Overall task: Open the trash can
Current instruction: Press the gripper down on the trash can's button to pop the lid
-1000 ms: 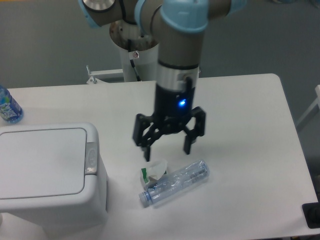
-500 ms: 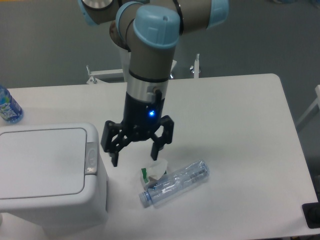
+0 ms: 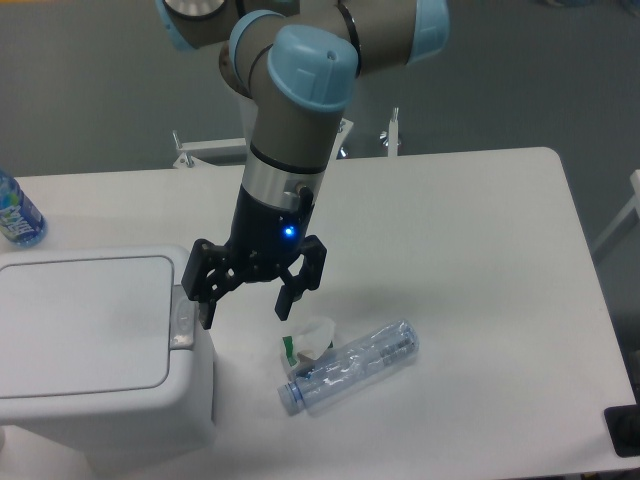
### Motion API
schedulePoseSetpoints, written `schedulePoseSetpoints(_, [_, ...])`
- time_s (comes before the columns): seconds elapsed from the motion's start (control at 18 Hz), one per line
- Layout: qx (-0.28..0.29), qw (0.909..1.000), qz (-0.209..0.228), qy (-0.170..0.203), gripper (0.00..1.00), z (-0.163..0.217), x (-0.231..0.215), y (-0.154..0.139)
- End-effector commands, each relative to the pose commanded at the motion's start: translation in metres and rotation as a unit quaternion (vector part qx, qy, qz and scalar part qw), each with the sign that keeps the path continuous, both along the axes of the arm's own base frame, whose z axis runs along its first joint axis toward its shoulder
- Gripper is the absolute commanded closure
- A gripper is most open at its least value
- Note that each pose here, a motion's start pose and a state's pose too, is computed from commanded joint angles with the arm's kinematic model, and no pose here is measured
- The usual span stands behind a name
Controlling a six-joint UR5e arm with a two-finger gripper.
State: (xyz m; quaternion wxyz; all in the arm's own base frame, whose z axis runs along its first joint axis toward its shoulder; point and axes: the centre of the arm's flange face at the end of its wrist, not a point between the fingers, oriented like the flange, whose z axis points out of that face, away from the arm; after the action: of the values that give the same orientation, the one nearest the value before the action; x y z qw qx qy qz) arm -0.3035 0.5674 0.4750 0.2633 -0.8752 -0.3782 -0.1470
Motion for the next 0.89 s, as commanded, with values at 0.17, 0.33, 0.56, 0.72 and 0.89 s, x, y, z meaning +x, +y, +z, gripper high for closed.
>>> schedulePoseSetpoints(0.17, [-0.001,1.0000,-0.001,-0.002,0.00,-0.001,0.004,0.001])
schedulePoseSetpoints(0.33, [-0.005,1.0000,-0.003,-0.005,0.00,-0.006,0.007,0.002])
schedulePoseSetpoints(0.56, [-0.005,1.0000,-0.005,-0.005,0.00,-0.006,0.009,0.004])
schedulePoseSetpoints(0.72, [-0.006,0.9999,-0.006,-0.006,0.00,-0.008,0.010,0.004])
schedulePoseSetpoints(0.89, [-0.009,0.9999,-0.007,-0.007,0.00,-0.012,0.010,0.004])
